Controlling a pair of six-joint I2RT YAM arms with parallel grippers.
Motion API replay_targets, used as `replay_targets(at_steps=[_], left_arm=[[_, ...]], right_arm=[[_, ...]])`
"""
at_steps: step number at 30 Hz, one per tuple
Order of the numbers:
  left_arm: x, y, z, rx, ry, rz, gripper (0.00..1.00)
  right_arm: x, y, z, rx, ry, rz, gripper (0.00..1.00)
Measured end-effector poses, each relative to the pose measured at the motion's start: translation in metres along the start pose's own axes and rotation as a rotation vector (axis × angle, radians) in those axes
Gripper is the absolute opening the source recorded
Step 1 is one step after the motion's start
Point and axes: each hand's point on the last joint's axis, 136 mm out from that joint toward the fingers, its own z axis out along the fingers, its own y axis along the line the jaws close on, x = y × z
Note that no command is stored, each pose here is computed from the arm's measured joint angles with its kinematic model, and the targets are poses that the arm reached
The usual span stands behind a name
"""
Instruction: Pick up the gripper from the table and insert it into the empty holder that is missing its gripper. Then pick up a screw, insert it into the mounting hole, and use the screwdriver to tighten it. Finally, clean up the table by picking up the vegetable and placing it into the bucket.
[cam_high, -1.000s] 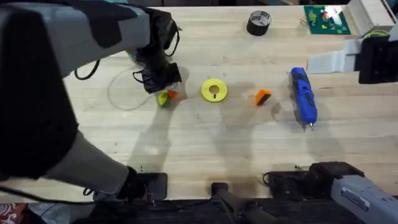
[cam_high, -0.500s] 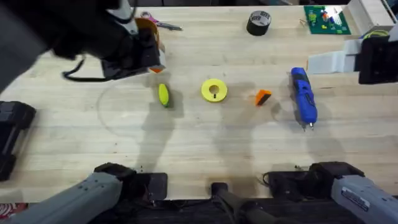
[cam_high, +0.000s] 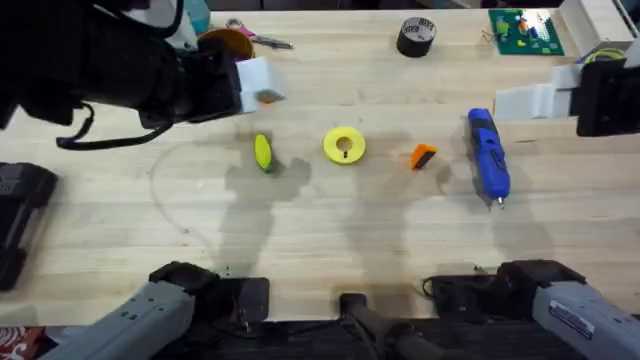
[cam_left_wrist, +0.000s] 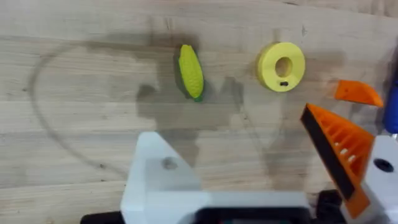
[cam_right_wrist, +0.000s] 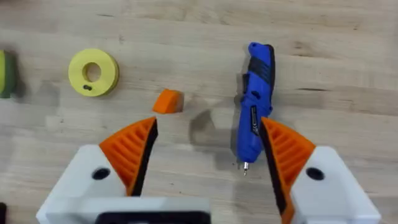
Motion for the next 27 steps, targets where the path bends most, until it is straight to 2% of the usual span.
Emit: replay_targets(at_steps=[1, 2, 6, 10, 14, 17, 20, 23, 27], left_arm=[[0.000, 0.000, 0.000, 0.000, 0.000, -0.002, 0.942], [0.000, 0.000, 0.000, 0.000, 0.000, -0.001, 0.974], [-0.002, 0.001, 0.000, -0.009, -0.010, 0.000, 0.986], [-0.013, 0.003, 0.000, -0.024, -0.060, 0.018, 0.985], [-0.031, -0.002, -0.002, -0.022, -0.133, 0.153, 0.985], [-0.042, -0.005, -0.004, -0.027, -0.179, 0.306, 0.986], [-0.052, -0.010, -0.006, -0.030, -0.225, 0.426, 0.985], [-0.058, -0.012, -0.007, -0.038, -0.249, 0.507, 0.986], [-0.062, -0.011, -0.008, -0.060, -0.264, 0.576, 0.986]], right_arm=[[0.000, 0.000, 0.000, 0.000, 0.000, 0.000, 0.997], [0.000, 0.000, 0.000, 0.000, 0.000, 0.000, 0.997], [0.000, 0.000, 0.000, 0.000, 0.000, 0.000, 0.998], [0.000, 0.000, 0.000, 0.000, 0.000, 0.000, 0.998], [0.000, 0.000, 0.000, 0.000, 0.000, 0.000, 0.997], [0.000, 0.000, 0.000, 0.000, 0.000, 0.000, 0.997], [0.000, 0.000, 0.000, 0.000, 0.000, 0.000, 0.997], [0.000, 0.000, 0.000, 0.000, 0.000, 0.000, 0.998], [0.000, 0.000, 0.000, 0.000, 0.000, 0.000, 0.995]])
